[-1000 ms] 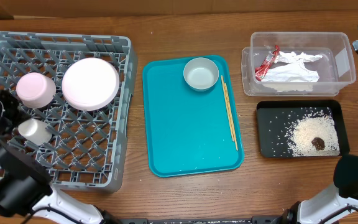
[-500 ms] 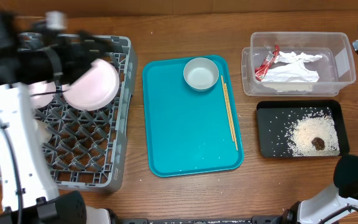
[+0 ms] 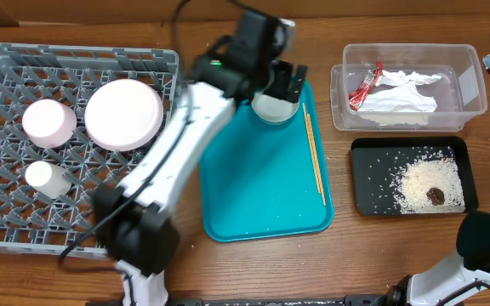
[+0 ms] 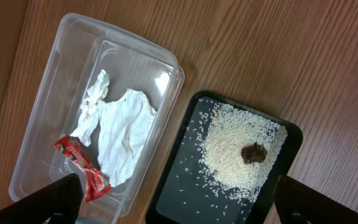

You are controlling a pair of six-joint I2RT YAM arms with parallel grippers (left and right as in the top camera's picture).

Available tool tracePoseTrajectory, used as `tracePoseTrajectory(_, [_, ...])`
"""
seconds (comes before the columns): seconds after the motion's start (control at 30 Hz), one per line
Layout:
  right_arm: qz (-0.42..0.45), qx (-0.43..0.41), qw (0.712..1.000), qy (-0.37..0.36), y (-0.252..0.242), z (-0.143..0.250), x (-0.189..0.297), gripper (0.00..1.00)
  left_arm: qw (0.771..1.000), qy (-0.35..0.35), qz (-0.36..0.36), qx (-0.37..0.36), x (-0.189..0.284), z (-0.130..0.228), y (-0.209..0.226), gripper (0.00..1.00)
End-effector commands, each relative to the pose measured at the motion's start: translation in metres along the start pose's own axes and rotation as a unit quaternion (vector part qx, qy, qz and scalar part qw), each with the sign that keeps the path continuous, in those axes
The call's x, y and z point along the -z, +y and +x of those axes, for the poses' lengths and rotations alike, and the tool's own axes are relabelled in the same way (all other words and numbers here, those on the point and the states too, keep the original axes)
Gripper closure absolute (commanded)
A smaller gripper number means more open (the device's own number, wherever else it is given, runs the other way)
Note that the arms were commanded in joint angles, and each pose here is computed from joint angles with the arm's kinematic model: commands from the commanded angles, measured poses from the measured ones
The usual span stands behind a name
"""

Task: Sort waste into correct bins and load items into the dishwasher
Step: 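Reach the left gripper to the small grey bowl on the teal tray and grasp it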

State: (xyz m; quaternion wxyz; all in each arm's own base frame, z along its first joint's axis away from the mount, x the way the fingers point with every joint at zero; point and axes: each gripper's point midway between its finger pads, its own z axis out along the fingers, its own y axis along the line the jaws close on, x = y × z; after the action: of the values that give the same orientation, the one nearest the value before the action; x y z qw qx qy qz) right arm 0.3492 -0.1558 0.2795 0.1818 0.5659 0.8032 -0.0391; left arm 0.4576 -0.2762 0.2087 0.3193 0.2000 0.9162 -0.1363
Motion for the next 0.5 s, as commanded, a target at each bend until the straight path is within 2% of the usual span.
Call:
tracePoseTrajectory(0.0, [-0.009, -0.002, 1.000, -0.013, 0.002, -0.004, 0.008, 0.00, 0.988, 0.055, -0.068, -0.129, -0.066, 0.034, 0.011, 0.04])
tracePoseTrajectory(0.1, [-0.009, -0.002, 1.000, -0.013, 0.002, -0.004, 0.008, 0.00, 0.983, 0.102, -0.066, -0.139, -0.103, 0.066, 0.010, 0.07])
tracePoseTrajectory(0.17, [-0.009, -0.002, 1.000, -0.013, 0.002, -0.004, 0.008, 0.00, 0.980, 0.129, -0.064, -0.140, -0.116, 0.084, 0.012, 0.20])
tracePoseTrajectory(0.37, [-0.009, -0.002, 1.000, -0.013, 0.002, -0.004, 0.008, 0.00, 0.977, 0.163, -0.022, -0.135, -0.116, 0.103, 0.000, 0.21])
tracePoseTrajectory(0.47, [-0.009, -0.002, 1.000, -0.013, 0.002, -0.004, 0.008, 0.00, 0.972, 0.200, 0.034, -0.122, -0.109, 0.123, -0.017, 0.30])
